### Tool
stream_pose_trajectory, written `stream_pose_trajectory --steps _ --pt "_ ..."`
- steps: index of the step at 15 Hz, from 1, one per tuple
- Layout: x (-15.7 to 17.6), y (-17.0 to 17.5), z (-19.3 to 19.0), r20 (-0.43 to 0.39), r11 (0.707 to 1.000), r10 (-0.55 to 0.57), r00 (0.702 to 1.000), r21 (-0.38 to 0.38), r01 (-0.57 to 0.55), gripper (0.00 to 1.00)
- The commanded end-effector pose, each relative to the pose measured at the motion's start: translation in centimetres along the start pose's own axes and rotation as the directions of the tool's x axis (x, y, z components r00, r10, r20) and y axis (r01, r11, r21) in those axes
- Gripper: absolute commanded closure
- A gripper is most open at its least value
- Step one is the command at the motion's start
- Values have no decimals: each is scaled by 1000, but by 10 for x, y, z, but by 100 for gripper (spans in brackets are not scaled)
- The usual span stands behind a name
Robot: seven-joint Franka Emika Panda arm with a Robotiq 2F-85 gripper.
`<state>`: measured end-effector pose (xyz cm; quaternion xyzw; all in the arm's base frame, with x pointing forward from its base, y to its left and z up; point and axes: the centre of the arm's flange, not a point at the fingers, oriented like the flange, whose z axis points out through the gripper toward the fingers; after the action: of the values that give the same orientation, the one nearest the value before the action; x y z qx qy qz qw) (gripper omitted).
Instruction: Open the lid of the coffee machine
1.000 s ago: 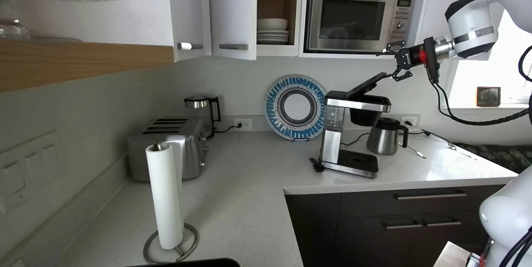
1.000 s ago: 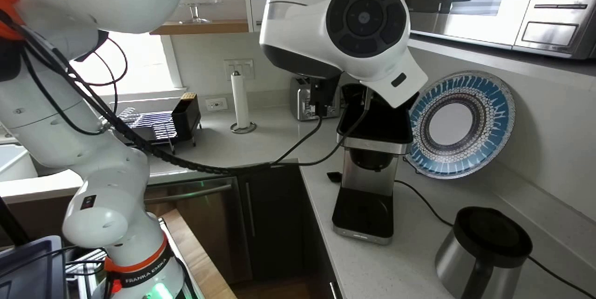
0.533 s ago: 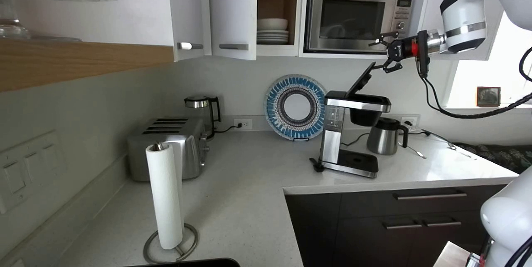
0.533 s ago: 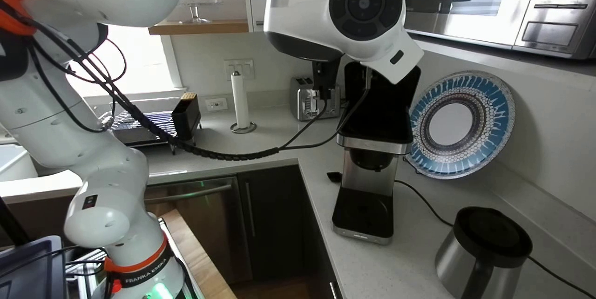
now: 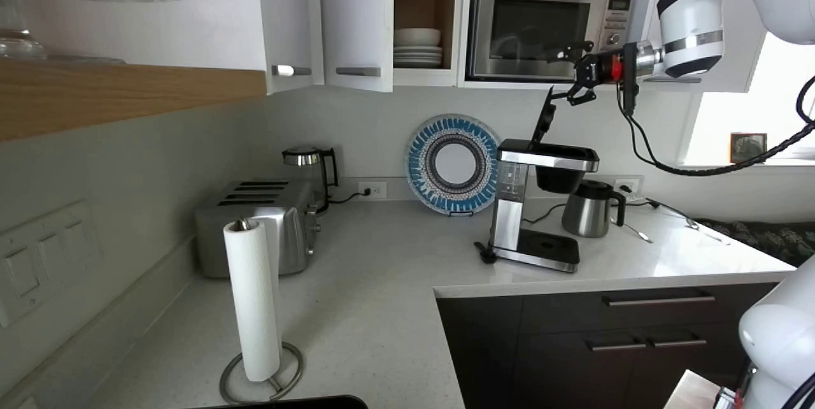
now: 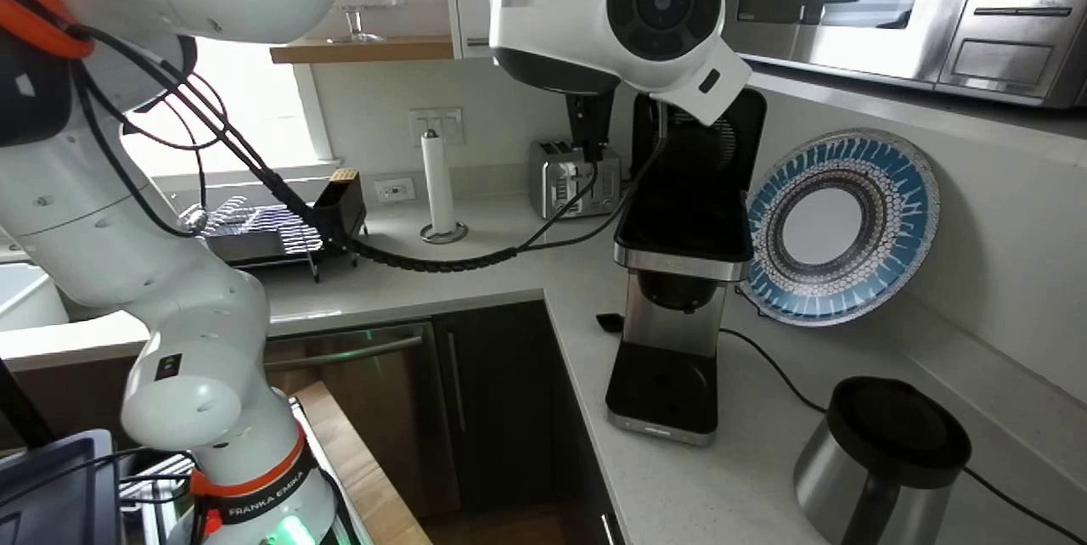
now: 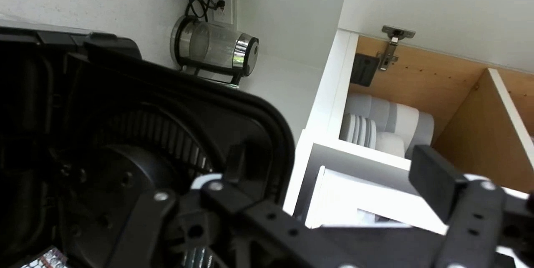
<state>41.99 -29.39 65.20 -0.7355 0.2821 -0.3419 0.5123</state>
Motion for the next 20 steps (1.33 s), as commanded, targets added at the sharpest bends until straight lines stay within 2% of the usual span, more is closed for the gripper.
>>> stream_pose_trajectory --steps 1,14,20 --pt "-1 -5 14 -4 999 -26 1000 29 26 0" --pt "-6 -4 61 23 993 -92 996 79 90 0" --pt "-6 -3 64 19 993 -107 994 50 106 0"
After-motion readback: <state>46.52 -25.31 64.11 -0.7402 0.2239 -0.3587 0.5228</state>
